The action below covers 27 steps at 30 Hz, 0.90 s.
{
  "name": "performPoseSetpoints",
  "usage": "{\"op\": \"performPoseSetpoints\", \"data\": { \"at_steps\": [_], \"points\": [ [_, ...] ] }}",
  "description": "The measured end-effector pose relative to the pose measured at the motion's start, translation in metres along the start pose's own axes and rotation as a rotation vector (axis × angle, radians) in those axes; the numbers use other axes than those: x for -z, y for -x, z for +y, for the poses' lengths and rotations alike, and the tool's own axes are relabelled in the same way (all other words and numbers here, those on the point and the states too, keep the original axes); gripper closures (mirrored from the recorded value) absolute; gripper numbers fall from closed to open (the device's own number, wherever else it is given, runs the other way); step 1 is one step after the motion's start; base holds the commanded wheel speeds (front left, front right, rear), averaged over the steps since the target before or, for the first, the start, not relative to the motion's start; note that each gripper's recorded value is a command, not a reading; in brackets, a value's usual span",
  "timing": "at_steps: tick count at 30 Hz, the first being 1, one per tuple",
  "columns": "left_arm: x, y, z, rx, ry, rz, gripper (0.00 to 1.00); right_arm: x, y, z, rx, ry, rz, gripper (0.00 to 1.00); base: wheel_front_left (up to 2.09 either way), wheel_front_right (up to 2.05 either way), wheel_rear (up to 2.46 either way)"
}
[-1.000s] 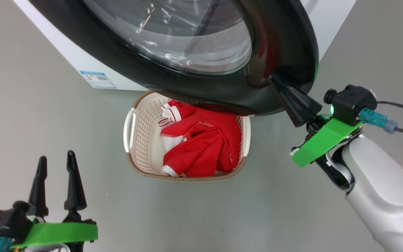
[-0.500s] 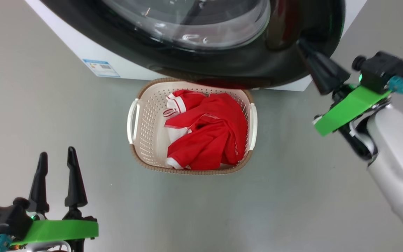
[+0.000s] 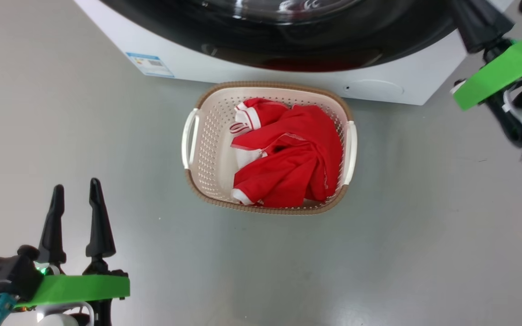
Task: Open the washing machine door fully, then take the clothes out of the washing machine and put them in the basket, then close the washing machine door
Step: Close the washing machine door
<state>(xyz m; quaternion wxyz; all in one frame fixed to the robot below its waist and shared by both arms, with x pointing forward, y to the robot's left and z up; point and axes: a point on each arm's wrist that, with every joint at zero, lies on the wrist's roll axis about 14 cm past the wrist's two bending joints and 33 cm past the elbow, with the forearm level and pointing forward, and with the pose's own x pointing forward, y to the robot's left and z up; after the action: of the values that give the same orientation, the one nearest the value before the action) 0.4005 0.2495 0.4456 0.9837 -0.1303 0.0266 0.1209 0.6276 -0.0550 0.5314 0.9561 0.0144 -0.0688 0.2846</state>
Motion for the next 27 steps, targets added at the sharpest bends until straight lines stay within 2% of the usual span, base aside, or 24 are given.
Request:
{"op": "performPoseSetpoints", "data": {
  "at_steps": [9, 23, 24, 26, 27],
  "points": [
    [-0.001, 0.003, 0.007, -0.021, 0.001, 0.001, 0.0, -0.003, -0.009, -0.003, 0.021, -0.029, -0.02, 1.0, 0.0, 0.0, 0.0],
    [-0.007, 0.003, 0.0, -0.002, 0.016, -0.018, 0.0, -0.018, 0.0, -0.008, 0.042, -0.015, -0.034, 1.0, 0.0, 0.0, 0.0],
    [-0.008, 0.003, -0.001, 0.0, 0.017, -0.021, 0.0, -0.018, 0.002, -0.008, 0.046, -0.015, -0.033, 0.91, 0.0, 0.0, 0.0],
    [-0.011, 0.003, -0.002, 0.004, 0.02, -0.029, 0.0, -0.021, 0.006, -0.009, 0.053, -0.014, -0.037, 0.36, 0.0, 0.0, 0.0],
    [-0.012, 0.003, -0.002, 0.006, 0.021, -0.033, 0.0, -0.023, 0.009, -0.009, 0.056, -0.014, -0.039, 0.0, 0.0, 0.0, 0.0]
  ]
}}
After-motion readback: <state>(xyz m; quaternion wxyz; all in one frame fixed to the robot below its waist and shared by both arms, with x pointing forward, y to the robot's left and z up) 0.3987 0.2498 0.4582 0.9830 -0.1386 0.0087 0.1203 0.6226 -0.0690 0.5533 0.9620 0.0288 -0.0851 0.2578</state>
